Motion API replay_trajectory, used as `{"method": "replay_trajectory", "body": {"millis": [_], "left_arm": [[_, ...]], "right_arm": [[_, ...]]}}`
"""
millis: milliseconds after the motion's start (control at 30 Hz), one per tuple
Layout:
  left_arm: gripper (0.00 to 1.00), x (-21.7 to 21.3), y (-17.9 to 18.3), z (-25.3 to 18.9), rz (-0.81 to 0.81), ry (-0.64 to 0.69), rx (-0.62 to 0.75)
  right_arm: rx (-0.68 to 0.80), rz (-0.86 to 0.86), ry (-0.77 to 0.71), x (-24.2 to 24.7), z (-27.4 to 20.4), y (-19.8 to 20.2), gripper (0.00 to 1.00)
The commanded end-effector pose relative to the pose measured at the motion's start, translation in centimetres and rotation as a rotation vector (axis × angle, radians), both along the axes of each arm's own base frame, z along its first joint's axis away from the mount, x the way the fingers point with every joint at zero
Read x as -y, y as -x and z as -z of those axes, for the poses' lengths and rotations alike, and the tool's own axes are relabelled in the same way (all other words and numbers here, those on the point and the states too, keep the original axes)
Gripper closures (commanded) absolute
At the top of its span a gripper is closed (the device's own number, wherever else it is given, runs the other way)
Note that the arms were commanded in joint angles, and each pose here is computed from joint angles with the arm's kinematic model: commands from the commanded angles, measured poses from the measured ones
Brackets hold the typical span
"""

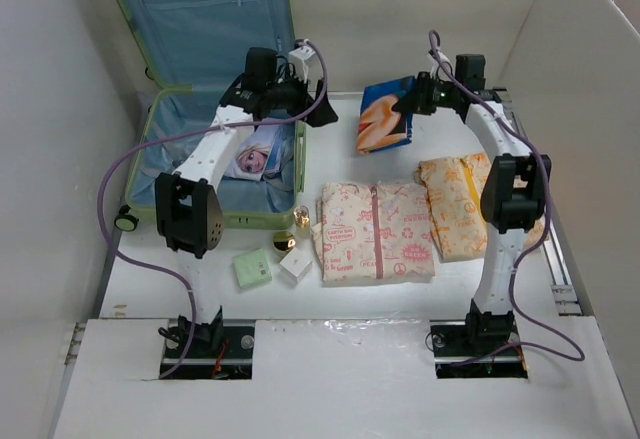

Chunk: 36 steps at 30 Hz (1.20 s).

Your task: Pack the luggage

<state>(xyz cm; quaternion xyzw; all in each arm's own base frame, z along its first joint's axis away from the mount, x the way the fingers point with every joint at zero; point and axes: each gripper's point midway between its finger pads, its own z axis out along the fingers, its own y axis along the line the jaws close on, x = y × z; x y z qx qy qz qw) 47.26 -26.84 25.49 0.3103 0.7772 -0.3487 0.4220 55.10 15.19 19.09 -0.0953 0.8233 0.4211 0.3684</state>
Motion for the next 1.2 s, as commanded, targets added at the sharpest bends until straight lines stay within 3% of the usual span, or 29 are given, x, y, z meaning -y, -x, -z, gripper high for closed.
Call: {"method": "replay_trajectory", "body": {"millis": [0, 233, 333, 667, 833, 867, 933, 967, 1033, 1100, 1167], "left_arm": [[0.08, 2.0, -0.4, -2.9, 0.032, 0.199, -0.044], [0.0, 2.8, -1.1, -3.1, 0.056, 0.349, -0.176], [0.0, 2.7, -1.4, -4.9, 0.072, 0.419, -0.153], [0.0, 3.8, 0.6, -7.3, 0.211, 0.606, -0.212], [0.0, 4.7, 1.1, -6.6, 0.239, 0.598, -0.218], [0.04, 4.7, 1.1, -6.7, 0.242, 0.599, -0.207], [0.23, 4.7, 1.4, -6.9, 0.257, 0.604, -0.214], [0.48, 4.7, 1.4, -7.1, 0.261, 0.605, -0.204], [0.69, 4.2, 1.3, -7.2, 0.261, 0.61, -0.204], [1.0, 3.8, 1.2, -7.2, 0.258, 0.611, -0.216], [1.0, 3.7, 1.5, -7.1, 0.253, 0.609, -0.23]], "right_arm": [[0.285, -0.103, -0.057, -2.7, -11.1, 1.3, 1.0], [0.423, -0.155, -0.071, -4.4, -18.1, 4.8, 1.0], [0.463, -0.198, -0.083, -6.0, -19.8, 6.4, 1.0], [0.5, -0.28, -0.105, -9.8, -21.5, 9.2, 1.0], [0.512, -0.311, -0.12, -11.0, -21.9, 9.9, 1.0], [0.512, -0.311, -0.12, -11.0, -21.9, 9.9, 1.0], [0.505, -0.311, -0.12, -11.1, -21.1, 9.7, 1.0], [0.48, -0.311, -0.118, -11.1, -20.1, 9.6, 1.0], [0.456, -0.319, -0.125, -11.2, -19.2, 9.7, 1.0], [0.435, -0.318, -0.123, -11.2, -18.1, 9.6, 1.0], [0.416, -0.318, -0.122, -11.2, -17.4, 9.5, 1.0]]}}
